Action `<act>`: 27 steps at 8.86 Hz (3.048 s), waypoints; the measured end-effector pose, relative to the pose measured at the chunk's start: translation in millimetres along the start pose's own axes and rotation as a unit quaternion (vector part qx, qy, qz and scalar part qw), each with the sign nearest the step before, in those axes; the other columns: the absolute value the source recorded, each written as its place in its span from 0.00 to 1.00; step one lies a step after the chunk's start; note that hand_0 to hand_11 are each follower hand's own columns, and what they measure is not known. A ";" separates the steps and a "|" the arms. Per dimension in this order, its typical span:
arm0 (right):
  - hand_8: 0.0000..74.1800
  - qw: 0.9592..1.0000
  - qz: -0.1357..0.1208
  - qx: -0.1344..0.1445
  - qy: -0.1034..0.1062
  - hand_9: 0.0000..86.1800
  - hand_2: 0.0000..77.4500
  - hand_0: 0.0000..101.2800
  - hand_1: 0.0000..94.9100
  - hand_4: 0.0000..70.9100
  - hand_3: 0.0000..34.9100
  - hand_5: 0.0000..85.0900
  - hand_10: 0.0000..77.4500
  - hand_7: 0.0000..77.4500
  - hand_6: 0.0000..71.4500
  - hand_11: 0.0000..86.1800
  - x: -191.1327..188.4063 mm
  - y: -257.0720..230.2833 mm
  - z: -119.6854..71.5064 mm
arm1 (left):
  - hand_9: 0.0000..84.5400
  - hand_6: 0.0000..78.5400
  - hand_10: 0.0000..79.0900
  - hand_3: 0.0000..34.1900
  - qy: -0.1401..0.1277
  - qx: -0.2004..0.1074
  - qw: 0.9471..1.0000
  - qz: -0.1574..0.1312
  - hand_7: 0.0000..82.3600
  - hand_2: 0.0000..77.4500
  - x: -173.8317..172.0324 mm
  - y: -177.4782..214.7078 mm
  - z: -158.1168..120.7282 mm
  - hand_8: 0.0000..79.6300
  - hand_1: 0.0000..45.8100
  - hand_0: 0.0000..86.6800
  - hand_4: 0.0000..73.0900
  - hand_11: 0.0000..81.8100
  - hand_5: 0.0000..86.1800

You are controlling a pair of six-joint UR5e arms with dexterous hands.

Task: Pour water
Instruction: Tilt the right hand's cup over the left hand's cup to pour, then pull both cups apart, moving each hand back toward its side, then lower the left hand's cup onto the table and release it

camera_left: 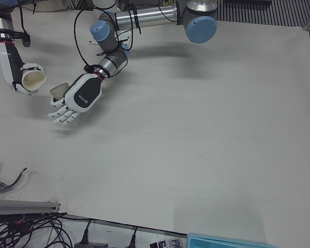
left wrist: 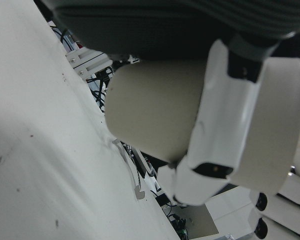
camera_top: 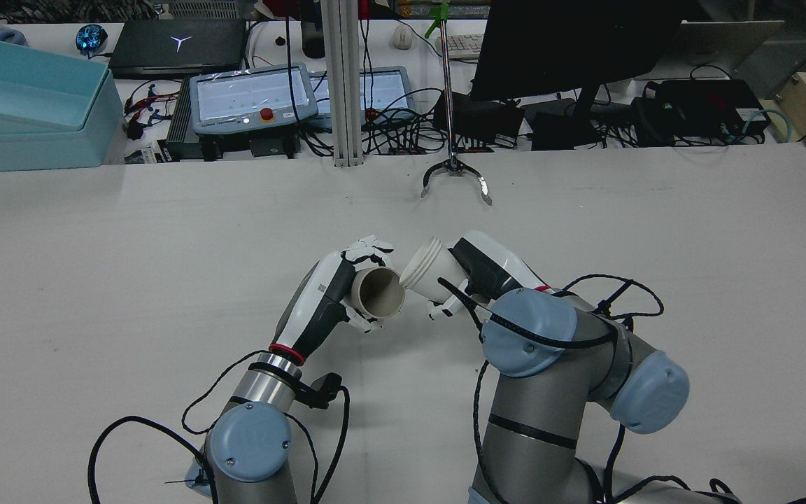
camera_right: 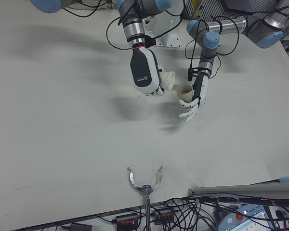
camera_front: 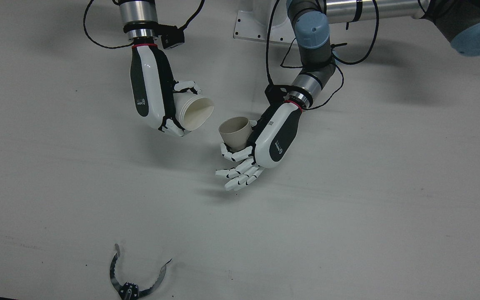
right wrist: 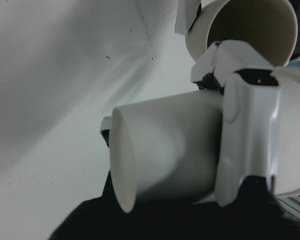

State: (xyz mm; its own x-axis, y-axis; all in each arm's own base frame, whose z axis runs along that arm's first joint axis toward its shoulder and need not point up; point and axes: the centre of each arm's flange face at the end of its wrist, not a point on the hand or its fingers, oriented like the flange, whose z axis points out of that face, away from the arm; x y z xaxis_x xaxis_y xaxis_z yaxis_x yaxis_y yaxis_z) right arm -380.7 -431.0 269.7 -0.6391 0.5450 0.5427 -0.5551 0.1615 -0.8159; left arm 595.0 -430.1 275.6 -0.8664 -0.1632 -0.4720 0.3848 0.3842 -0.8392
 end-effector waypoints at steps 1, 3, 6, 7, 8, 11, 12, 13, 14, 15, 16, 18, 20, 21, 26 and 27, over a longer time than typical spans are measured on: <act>0.76 1.000 0.000 0.003 0.002 0.82 0.70 0.78 0.08 0.65 0.00 0.74 0.57 0.85 0.86 0.76 -1.1 10.0 5.9 | 0.17 0.32 0.11 0.01 0.001 0.000 1.000 0.000 0.30 0.59 0.5 0.8 0.7 0.16 0.39 0.93 0.64 0.21 0.54; 0.76 1.000 0.009 0.006 0.002 0.82 0.70 0.78 0.08 0.65 0.00 0.74 0.58 0.85 0.86 0.76 1.7 2.4 3.2 | 0.17 0.34 0.13 0.01 0.008 0.000 1.000 -0.002 0.31 0.59 10.2 -2.5 7.2 0.16 0.39 0.93 0.64 0.22 0.54; 0.76 0.998 0.038 0.001 -0.043 0.82 0.70 0.78 0.08 0.66 0.00 0.74 0.59 0.85 0.86 0.77 -3.4 -88.3 -70.5 | 0.17 0.32 0.12 0.01 0.024 -0.001 1.000 -0.011 0.29 0.59 41.7 -10.3 20.7 0.16 0.39 0.92 0.64 0.21 0.54; 0.76 0.997 0.046 0.003 -0.068 0.82 0.70 0.78 0.08 0.66 0.00 0.74 0.59 0.85 0.86 0.77 -15.7 -124.4 -93.6 | 0.17 0.30 0.09 0.01 0.023 0.000 1.000 -0.021 0.29 0.59 47.7 -14.3 22.2 0.16 0.39 0.93 0.64 0.19 0.54; 0.76 0.994 0.055 0.006 -0.096 0.82 0.70 0.78 0.08 0.66 0.00 0.74 0.59 0.85 0.86 0.77 -29.6 -158.9 -108.4 | 0.16 0.30 0.12 0.01 0.019 0.003 0.999 -0.037 0.29 0.59 50.8 -26.4 21.6 0.16 0.39 0.93 0.64 0.19 0.54; 0.82 0.980 0.057 -0.008 -0.190 0.80 0.68 0.51 0.09 0.34 0.00 0.83 0.61 0.85 0.86 0.79 -69.2 -235.9 -125.8 | 0.16 0.28 0.10 0.01 -0.010 0.025 0.996 -0.079 0.27 0.59 55.0 -120.3 -12.7 0.16 0.39 0.93 0.64 0.16 0.54; 0.82 0.975 0.040 -0.025 -0.217 0.80 0.68 0.49 0.09 0.34 0.00 0.83 0.65 0.85 0.86 0.81 -86.0 -259.7 -127.3 | 0.16 0.28 0.10 0.01 -0.014 0.039 0.995 -0.094 0.27 0.59 60.5 -157.7 -31.3 0.16 0.39 0.93 0.64 0.16 0.54; 0.84 0.972 0.020 -0.049 -0.229 0.80 0.68 0.48 0.09 0.28 0.00 0.81 0.69 0.85 0.86 0.81 -100.1 -284.5 -119.2 | 0.16 0.28 0.10 0.01 -0.017 0.053 0.993 -0.107 0.27 0.59 63.5 -190.7 -50.0 0.16 0.39 0.93 0.64 0.17 0.54; 0.84 0.970 0.002 -0.075 -0.233 0.80 0.68 0.48 0.09 0.28 0.00 0.81 0.69 0.85 0.86 0.81 -107.8 -319.0 -101.6 | 0.16 0.26 0.10 0.00 -0.017 0.063 0.991 -0.117 0.26 0.59 65.7 -221.9 -67.2 0.16 0.39 0.92 0.64 0.15 0.54; 0.85 0.967 -0.009 -0.094 -0.238 0.80 0.68 0.48 0.09 0.28 0.00 0.81 0.73 0.88 0.78 0.81 -108.0 -362.1 -86.0 | 0.15 0.26 0.10 0.00 -0.016 0.069 0.990 -0.121 0.26 0.59 66.3 -247.7 -81.8 0.16 0.39 0.92 0.64 0.17 0.54; 0.85 0.965 -0.009 -0.104 -0.243 0.80 0.57 0.47 0.10 0.27 0.00 0.81 0.77 0.94 0.64 0.80 -98.7 -409.9 -72.9 | 0.15 0.26 0.10 0.00 -0.015 0.074 0.990 -0.121 0.25 0.59 67.1 -271.6 -95.1 0.13 0.39 0.93 0.64 0.17 0.54; 0.89 0.962 0.014 -0.113 -0.248 0.79 0.55 0.46 0.08 0.35 0.00 0.80 0.84 0.90 0.73 0.81 -62.4 -501.2 -51.1 | 0.14 0.26 0.10 0.01 0.000 0.085 0.989 -0.122 0.25 0.59 79.9 -325.3 -120.1 0.14 0.39 0.93 0.64 0.17 0.54; 0.89 0.963 0.021 -0.107 -0.245 0.79 0.55 0.47 0.08 0.39 0.00 0.80 0.84 0.89 0.77 0.81 -34.5 -549.4 -45.0 | 0.14 0.26 0.10 0.01 0.017 0.105 0.986 -0.130 0.25 0.59 100.0 -392.8 -159.7 0.14 0.39 0.93 0.64 0.17 0.54; 0.90 0.964 0.020 -0.103 -0.243 0.79 0.55 0.46 0.08 0.43 0.00 0.80 0.84 0.88 0.80 0.82 -28.3 -558.6 -44.5 | 0.14 0.26 0.10 0.00 0.027 0.115 0.985 -0.129 0.25 0.59 109.5 -424.5 -177.0 0.14 0.39 0.93 0.64 0.17 0.54; 0.91 0.968 0.006 -0.085 -0.237 0.78 0.39 0.47 0.07 0.48 0.00 0.79 0.85 0.89 0.83 0.82 -9.4 -584.9 -48.1 | 0.16 0.28 0.10 0.00 0.039 0.138 0.982 -0.126 0.27 0.59 91.8 -515.2 -217.4 0.18 0.38 0.93 0.64 0.19 0.54; 0.91 0.968 0.005 -0.083 -0.236 0.78 0.39 0.47 0.07 0.48 0.00 0.79 0.85 0.89 0.82 0.82 -2.7 -593.8 -48.6 | 0.10 0.22 0.01 0.01 0.038 0.138 0.982 -0.126 0.26 0.59 89.9 -517.9 -218.7 0.14 0.38 0.86 0.64 0.07 0.54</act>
State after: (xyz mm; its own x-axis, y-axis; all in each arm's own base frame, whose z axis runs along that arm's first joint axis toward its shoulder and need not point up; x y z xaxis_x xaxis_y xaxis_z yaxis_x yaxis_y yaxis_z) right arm -23.4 -488.4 743.1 -0.8380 0.1165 0.5331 -0.4795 0.3091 -0.8213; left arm 248.2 -445.0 726.8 -0.9624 -0.1490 -0.2271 0.2174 0.0787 -0.9729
